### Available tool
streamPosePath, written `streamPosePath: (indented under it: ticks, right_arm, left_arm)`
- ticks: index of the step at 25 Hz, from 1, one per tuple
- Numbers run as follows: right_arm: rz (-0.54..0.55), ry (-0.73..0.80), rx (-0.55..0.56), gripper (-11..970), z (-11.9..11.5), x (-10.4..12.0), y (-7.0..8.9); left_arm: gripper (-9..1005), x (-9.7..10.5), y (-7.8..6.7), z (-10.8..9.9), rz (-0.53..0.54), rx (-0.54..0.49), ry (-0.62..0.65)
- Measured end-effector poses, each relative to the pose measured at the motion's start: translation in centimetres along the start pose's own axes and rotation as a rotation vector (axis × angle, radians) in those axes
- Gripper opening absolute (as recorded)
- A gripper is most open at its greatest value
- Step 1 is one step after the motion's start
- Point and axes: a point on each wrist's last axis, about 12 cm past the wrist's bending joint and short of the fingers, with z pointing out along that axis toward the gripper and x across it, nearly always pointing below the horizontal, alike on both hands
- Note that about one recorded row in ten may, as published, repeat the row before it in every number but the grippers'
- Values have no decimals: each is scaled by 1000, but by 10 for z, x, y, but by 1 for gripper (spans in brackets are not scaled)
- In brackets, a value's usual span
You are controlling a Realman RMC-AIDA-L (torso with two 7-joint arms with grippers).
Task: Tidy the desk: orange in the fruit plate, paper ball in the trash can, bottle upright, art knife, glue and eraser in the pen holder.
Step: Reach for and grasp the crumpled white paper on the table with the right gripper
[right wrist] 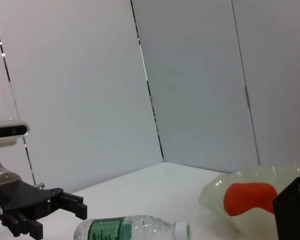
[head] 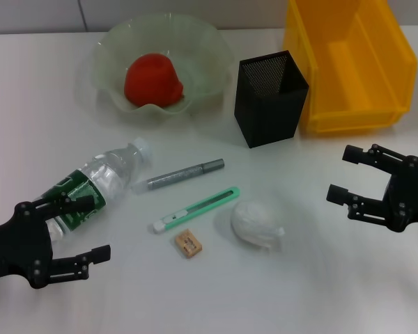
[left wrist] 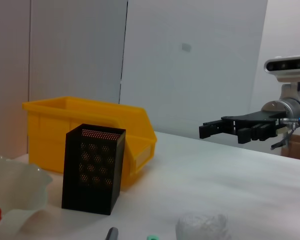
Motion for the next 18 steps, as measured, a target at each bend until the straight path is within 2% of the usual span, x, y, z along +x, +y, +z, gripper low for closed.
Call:
streamPosePath:
  ticks: [11, 15, 16, 18]
  right_arm:
    - [31, 2, -20, 784, 3, -8, -4]
    - [68, 29, -71, 783, 4, -28, -12]
    - [75, 76, -106, 783, 8, -39, -16]
    - [76, 119, -124, 783, 11, -46, -19]
  left_arm:
    - [825, -1, 0, 2, 7, 5, -5]
    - [824, -1, -1, 4, 7, 10, -11]
    - [824, -1, -1, 4, 7, 10, -11]
    - [823, -1, -1, 4, 7, 10, -12]
